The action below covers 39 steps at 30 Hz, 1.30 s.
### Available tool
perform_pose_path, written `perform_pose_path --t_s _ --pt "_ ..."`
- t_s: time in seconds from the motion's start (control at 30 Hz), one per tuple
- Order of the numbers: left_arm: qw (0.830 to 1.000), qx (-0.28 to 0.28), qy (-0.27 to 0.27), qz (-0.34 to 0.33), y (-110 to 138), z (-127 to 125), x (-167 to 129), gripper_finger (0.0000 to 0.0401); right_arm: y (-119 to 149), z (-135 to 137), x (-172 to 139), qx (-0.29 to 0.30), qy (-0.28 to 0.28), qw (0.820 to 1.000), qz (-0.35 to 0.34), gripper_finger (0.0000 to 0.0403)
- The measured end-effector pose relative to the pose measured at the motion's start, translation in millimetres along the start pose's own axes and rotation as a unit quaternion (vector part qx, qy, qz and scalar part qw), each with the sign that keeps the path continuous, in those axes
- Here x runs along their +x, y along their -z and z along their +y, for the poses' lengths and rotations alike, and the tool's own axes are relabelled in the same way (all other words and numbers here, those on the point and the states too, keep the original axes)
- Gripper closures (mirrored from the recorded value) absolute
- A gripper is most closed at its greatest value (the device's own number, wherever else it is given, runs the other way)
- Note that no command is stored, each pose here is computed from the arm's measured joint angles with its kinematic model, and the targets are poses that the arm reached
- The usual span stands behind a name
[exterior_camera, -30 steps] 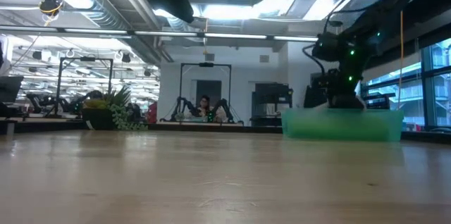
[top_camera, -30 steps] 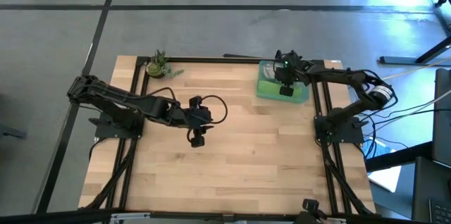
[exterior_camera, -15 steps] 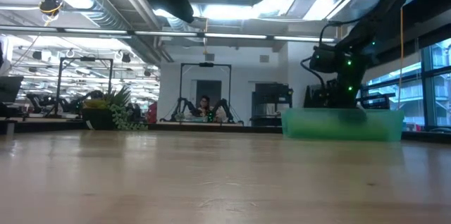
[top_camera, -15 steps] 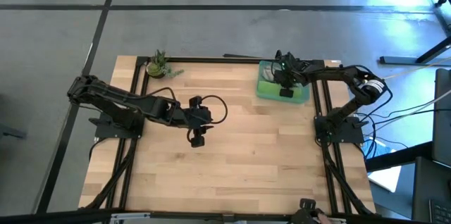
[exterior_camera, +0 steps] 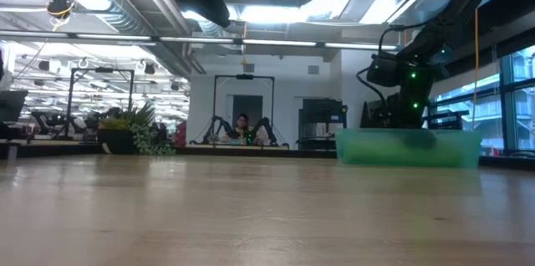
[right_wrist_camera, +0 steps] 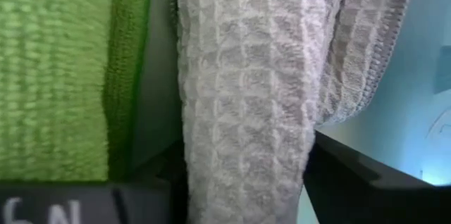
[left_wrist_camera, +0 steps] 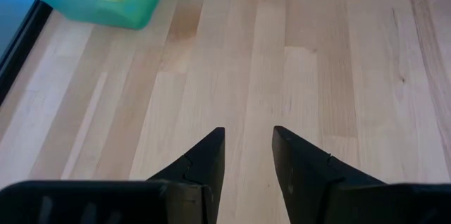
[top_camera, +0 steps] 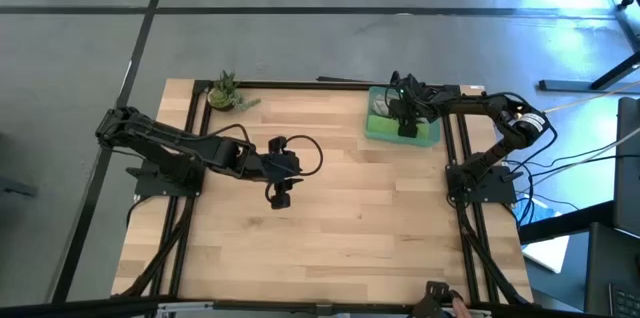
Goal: Roll microfiber towels into tight, uniform cylinder then place into a basket
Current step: Put the gray kitchen towel into the green bin
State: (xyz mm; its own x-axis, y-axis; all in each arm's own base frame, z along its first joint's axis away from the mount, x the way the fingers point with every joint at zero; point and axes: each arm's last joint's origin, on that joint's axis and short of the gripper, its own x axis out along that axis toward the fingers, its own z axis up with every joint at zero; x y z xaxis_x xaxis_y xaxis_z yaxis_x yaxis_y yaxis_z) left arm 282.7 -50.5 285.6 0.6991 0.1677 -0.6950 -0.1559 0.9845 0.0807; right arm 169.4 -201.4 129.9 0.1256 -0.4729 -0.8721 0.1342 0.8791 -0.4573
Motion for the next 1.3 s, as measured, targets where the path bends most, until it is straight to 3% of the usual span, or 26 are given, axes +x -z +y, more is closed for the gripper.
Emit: perform_pose_path --t_s 0.23,0.87,1.07,1.3 --pt "1.0 0.0 0.0 0.0 0.0 0.0 0.0 0.0286 -3.3 -0.7 -4.1 0.0 -0.006 1.0 0.003 0.0173" --pt "1.0 -0.001 0.0 0.0 0.0 0.0 0.1 0.0286 -14.1 -15.8 -21.8 0.064 -0.033 0.997 0.035 0.0171" --pt "1.0 -0.001 0.0 0.0 0.0 0.0 0.1 0.0286 -11.7 -8.5 -22.1 0.083 -0.132 0.988 -0.006 0.0171" --pt "1.0 -0.001 0.0 0.0 0.0 0.0 0.1 0.0286 -12.0 -11.1 -23.6 0.081 -0.126 0.989 0.002 0.0171"
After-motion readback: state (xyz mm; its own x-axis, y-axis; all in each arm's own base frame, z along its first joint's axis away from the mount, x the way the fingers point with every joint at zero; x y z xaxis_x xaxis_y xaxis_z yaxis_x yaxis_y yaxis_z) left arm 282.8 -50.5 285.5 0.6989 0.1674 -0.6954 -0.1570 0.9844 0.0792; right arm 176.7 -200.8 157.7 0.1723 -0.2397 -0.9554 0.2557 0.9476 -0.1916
